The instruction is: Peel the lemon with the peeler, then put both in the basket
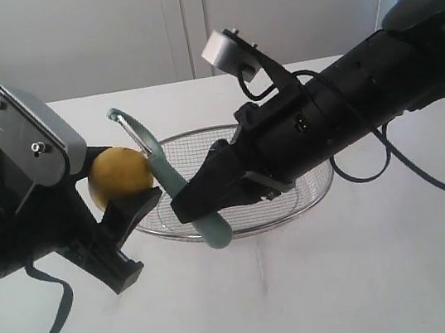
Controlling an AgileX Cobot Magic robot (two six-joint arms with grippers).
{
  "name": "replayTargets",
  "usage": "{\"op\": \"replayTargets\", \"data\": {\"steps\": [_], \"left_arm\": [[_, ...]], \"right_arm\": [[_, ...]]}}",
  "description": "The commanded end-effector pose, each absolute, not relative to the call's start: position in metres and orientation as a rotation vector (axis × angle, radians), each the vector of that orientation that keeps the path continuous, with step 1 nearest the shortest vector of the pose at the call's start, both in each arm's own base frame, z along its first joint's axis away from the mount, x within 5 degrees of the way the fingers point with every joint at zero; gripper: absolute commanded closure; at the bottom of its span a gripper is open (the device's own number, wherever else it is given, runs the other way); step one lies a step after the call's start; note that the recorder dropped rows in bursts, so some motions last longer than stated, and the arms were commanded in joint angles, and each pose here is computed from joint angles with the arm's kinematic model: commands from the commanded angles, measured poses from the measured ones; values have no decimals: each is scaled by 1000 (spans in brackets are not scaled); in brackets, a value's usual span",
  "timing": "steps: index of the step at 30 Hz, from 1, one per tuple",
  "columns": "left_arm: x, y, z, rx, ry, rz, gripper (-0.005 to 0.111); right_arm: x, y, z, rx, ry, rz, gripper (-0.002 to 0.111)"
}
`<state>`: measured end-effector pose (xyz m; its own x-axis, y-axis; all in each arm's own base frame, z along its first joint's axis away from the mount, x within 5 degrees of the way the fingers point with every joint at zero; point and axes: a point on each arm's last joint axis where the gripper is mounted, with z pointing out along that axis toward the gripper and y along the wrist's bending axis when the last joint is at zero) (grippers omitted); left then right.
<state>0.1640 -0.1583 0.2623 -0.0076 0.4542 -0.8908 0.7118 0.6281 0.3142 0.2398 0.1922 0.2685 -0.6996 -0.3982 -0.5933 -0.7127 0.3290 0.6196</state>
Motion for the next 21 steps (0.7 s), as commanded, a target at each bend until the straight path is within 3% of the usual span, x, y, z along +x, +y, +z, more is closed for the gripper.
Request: {"op": "replayTargets", "data": {"steps": [1, 13, 21], "left_arm": [[163, -158, 263, 976, 1638, -268, 107], [163, -158, 263, 976, 1638, -268, 107], [163, -158, 264, 975, 1634, -266, 107]], "right_arm": [[236, 191, 281, -1015, 2206, 1322, 108], [231, 188, 288, -1048, 2186, 1285, 108], [244, 150, 297, -865, 2283, 1160, 108]]}}
